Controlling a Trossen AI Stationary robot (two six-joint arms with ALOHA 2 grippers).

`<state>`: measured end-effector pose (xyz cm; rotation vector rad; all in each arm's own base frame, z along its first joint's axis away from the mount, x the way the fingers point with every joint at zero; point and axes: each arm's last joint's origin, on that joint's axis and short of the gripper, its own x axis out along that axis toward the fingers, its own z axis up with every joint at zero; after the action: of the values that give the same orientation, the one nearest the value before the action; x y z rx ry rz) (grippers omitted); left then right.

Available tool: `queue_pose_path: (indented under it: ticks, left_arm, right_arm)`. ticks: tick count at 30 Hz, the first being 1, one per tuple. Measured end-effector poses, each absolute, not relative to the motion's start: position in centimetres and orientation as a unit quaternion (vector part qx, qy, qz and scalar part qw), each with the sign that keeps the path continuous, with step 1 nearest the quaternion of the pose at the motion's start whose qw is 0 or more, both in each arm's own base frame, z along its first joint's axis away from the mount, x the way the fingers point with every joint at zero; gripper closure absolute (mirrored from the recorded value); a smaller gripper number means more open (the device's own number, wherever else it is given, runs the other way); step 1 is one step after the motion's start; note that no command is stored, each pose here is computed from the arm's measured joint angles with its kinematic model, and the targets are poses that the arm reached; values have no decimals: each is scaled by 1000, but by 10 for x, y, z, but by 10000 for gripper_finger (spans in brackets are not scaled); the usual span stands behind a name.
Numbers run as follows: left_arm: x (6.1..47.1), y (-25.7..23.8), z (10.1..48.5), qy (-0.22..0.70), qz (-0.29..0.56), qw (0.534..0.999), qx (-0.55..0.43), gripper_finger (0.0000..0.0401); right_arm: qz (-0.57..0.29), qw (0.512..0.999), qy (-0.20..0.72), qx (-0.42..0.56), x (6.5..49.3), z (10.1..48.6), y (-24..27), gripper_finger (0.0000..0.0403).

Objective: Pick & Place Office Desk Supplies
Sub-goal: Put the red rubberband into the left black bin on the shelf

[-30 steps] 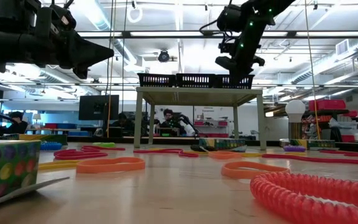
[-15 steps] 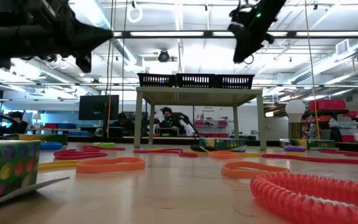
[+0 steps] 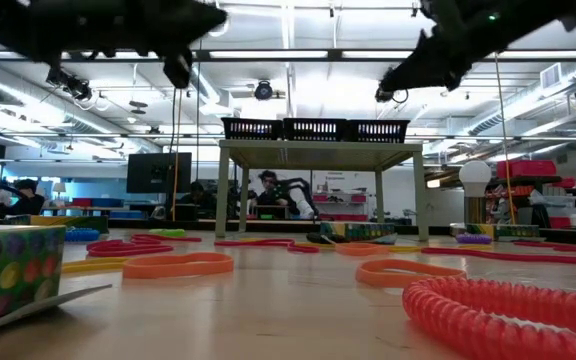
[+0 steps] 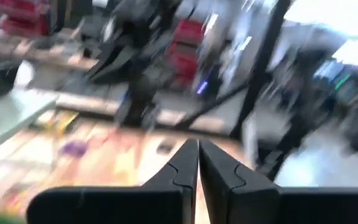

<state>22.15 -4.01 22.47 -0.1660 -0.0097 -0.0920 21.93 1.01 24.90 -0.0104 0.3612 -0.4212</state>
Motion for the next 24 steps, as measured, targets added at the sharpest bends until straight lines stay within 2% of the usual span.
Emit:
queue_pose_path:
  ticks: [4, 9, 14, 20, 24]
  left_arm:
    - [239, -52, 224, 123, -35, 992, -16, 395]
    - [241, -58, 209, 300, -13, 953, -47, 386]
    - [234, -74, 179, 435, -12, 899, -58, 321]
    - [236, -93, 151, 484, -19, 874, -45, 232]
    - [237, -97, 139, 498, 5, 866, -35, 190]
  right_arm:
    - [-181, 971, 159, -8, 216, 231, 22, 379]
    - [-168, 974, 150, -7, 210, 215, 27, 398]
    - [-168, 975, 143, -14, 208, 211, 27, 391]
    - [-161, 977, 140, -20, 209, 212, 27, 389]
    - [-160, 977, 140, -22, 209, 212, 27, 396]
